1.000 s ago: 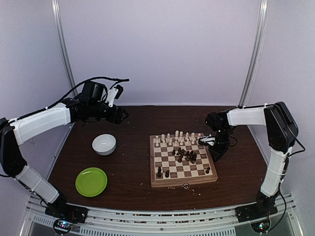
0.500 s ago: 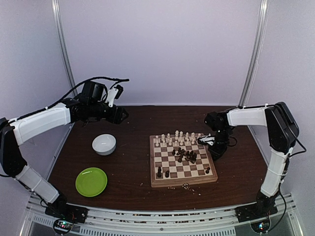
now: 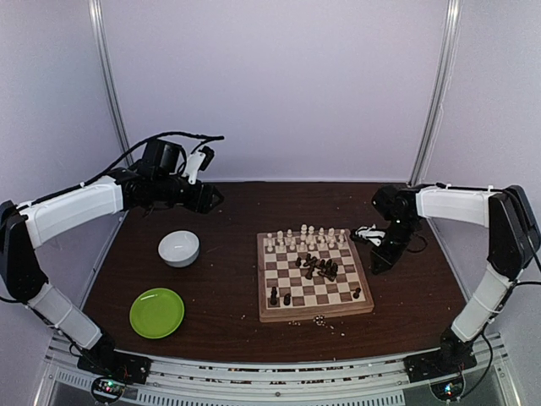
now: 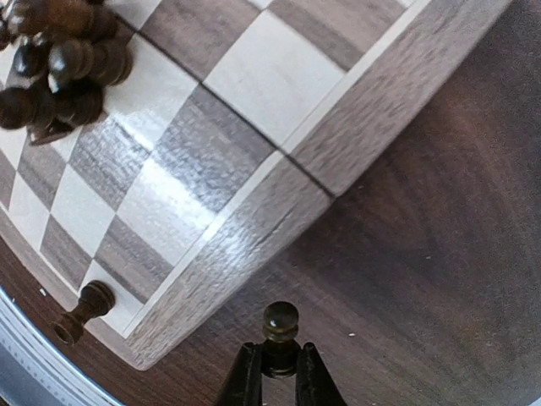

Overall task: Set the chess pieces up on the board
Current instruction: Pick up the pawn from the center of the board, then pass from the right arm to the left

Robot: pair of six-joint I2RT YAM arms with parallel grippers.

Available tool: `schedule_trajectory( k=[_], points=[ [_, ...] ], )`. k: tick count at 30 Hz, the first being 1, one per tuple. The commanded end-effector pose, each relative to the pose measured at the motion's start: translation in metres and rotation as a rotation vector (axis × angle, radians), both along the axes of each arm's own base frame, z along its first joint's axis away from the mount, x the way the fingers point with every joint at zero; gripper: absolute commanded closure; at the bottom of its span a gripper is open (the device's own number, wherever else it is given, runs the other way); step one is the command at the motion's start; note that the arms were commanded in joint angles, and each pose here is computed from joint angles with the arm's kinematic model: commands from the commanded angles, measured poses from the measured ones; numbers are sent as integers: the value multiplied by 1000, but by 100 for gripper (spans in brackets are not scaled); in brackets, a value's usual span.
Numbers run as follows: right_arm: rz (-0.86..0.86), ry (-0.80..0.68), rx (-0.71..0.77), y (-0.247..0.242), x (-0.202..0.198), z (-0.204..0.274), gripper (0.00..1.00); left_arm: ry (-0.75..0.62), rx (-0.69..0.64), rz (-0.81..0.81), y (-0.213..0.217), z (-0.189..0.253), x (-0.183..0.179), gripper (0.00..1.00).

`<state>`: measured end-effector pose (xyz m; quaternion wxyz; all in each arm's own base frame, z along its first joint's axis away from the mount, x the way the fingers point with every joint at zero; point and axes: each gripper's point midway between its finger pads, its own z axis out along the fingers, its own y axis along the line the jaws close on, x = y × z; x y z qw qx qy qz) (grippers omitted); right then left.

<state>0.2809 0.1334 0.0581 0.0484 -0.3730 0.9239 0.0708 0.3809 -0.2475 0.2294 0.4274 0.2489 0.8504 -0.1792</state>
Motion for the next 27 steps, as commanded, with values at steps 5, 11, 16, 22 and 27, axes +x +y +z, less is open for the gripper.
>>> schedule_trajectory(
  k=[5,11,16,22,27],
  points=[
    [94,9,269,39,-23,43,88,50,-138,-233,-46,11,-18,39],
    [182,-37,359,66,-21,67,87,96,-165,-442,-98,7,-62,39],
    [267,-71,434,96,-23,86,87,236,-262,-553,-141,0,-93,40],
    [300,-73,497,125,-15,100,86,465,-474,-559,-186,-9,-105,43],
    [327,-76,505,134,-18,103,86,597,-596,-552,-213,-16,-110,44]
  ],
)
